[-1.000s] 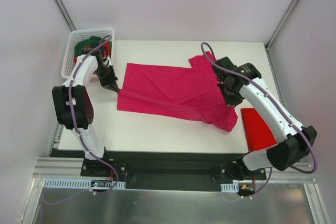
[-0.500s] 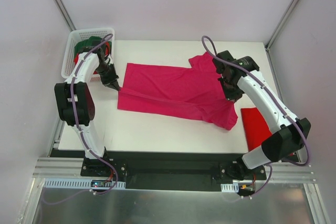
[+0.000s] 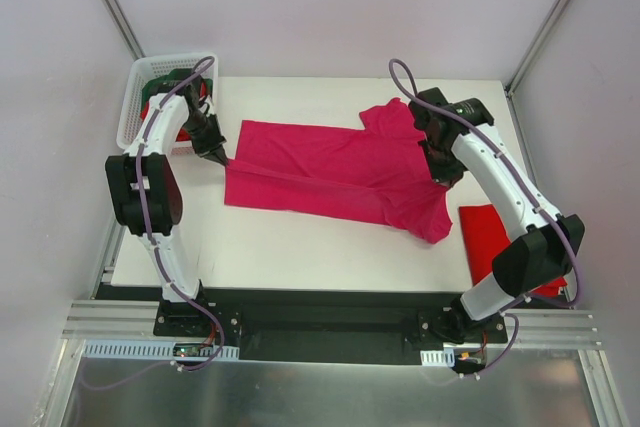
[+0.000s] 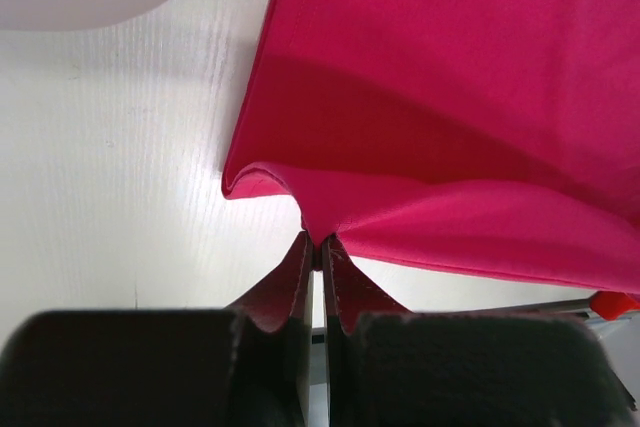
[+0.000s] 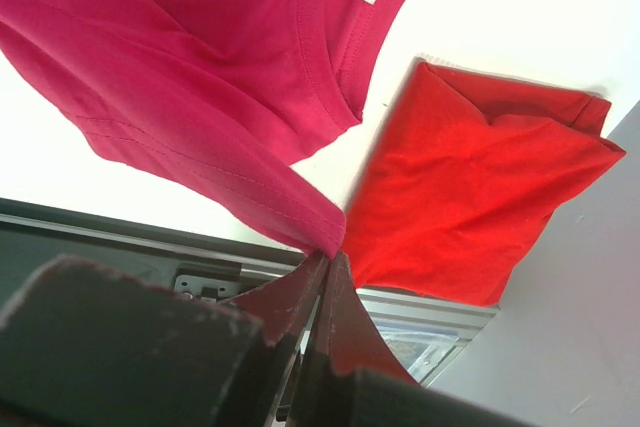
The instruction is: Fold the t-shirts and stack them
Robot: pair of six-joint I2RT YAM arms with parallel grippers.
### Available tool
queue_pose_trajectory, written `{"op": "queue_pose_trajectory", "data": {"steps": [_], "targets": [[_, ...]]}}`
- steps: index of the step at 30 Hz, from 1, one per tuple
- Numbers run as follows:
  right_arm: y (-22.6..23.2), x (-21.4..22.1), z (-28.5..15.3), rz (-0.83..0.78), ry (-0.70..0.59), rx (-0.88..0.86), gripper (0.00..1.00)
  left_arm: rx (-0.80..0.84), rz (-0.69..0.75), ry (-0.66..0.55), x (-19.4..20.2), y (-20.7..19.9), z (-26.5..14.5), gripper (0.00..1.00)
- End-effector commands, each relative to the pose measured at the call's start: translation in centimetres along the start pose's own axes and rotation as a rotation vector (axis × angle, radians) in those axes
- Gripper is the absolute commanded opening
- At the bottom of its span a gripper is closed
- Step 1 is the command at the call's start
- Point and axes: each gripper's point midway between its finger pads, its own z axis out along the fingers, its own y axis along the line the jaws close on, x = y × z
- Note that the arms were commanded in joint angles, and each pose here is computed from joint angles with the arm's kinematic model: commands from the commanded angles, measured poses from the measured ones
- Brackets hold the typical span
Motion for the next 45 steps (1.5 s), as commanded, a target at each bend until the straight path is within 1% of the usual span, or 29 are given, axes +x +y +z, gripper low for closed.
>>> {"op": "queue_pose_trajectory", "data": {"steps": [1,14,23,38,45], "targets": [[-1.8,1.6,-1.1,-0.033,0.064,0.044,0.01,-0.026,0.014,0.004,-0.3,-0.1,-0.3,0.0],[-1.5,0.3,0.0,-0.043,0.09,0.055,0.01,-0.036,0.017,0.025,-0.3,0.0,0.5,0.0],[-1.6,-1.0,0.7,-0.04,0.108,0.074,0.01,-0.038,0.019,0.03,-1.4,-0.3,1.1,0.0],[-1.5,-0.7,1.9,-0.047,0.16,0.08,0.01,-0.051,0.025,0.083,-1.7,-0.5,3.6,0.0],[-1.2,-1.0,2.4,-0.043,0.16,0.079,0.01,-0.057,0.025,0.096,-2.0,-0.3,4.3,0.0]]}}
